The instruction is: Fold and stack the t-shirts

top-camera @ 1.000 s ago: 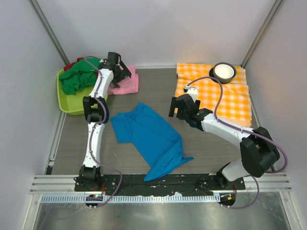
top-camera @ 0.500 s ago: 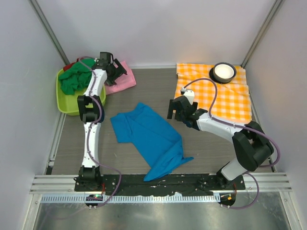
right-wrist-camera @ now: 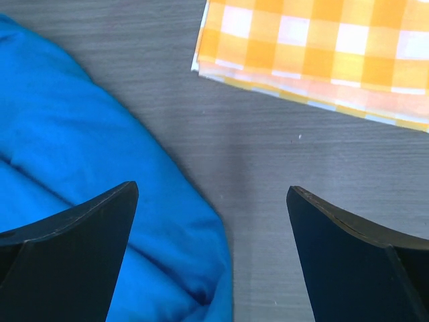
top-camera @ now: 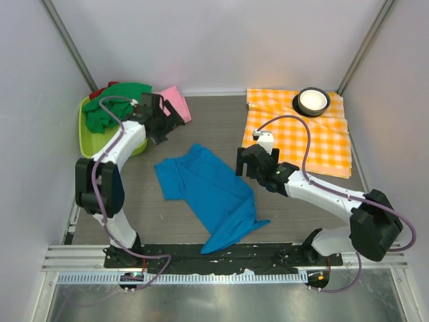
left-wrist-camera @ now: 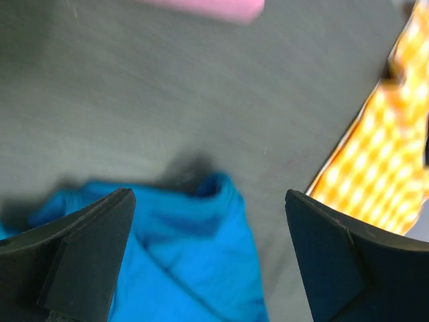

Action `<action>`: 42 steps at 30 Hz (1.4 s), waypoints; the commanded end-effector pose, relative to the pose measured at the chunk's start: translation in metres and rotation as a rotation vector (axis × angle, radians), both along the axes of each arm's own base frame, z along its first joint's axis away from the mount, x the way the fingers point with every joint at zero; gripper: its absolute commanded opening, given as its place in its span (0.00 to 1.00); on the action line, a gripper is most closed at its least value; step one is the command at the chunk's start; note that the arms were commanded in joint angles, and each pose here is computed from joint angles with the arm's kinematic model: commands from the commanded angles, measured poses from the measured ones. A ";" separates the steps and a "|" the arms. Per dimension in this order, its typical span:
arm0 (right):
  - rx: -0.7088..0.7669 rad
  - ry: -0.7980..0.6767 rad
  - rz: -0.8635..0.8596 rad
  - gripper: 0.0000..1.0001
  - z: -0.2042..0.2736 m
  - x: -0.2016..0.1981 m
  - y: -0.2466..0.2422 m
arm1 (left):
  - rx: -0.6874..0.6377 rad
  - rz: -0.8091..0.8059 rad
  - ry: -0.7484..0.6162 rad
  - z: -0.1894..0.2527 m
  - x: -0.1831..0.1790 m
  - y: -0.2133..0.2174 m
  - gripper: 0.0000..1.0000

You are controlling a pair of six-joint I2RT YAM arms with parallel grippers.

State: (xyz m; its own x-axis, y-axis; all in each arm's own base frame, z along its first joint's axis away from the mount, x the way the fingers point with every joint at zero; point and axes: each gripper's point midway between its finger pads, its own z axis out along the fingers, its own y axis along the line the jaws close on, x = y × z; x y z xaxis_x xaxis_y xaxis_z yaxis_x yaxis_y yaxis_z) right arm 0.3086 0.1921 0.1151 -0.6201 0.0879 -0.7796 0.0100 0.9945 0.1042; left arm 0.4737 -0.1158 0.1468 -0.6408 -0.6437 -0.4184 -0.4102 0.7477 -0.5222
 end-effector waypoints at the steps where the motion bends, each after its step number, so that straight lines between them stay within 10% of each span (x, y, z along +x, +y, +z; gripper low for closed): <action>1: 0.009 -0.062 0.004 1.00 0.027 -0.023 -0.007 | 0.120 0.050 -0.058 -0.005 -0.054 -0.005 1.00; 10: 0.035 -0.117 0.056 1.00 0.052 -0.058 -0.004 | 0.242 0.156 -0.013 -0.037 -0.156 0.040 1.00; 25: 0.004 -0.105 0.102 1.00 0.043 -0.074 0.009 | 0.401 0.215 0.089 -0.088 -0.122 0.055 0.92; 34: -0.019 -0.108 0.084 1.00 0.038 -0.074 0.003 | 0.434 0.215 0.142 -0.119 -0.116 0.056 0.67; 42: -0.006 -0.105 0.074 1.00 0.037 -0.075 0.002 | 0.458 0.216 0.179 -0.135 -0.129 0.062 0.22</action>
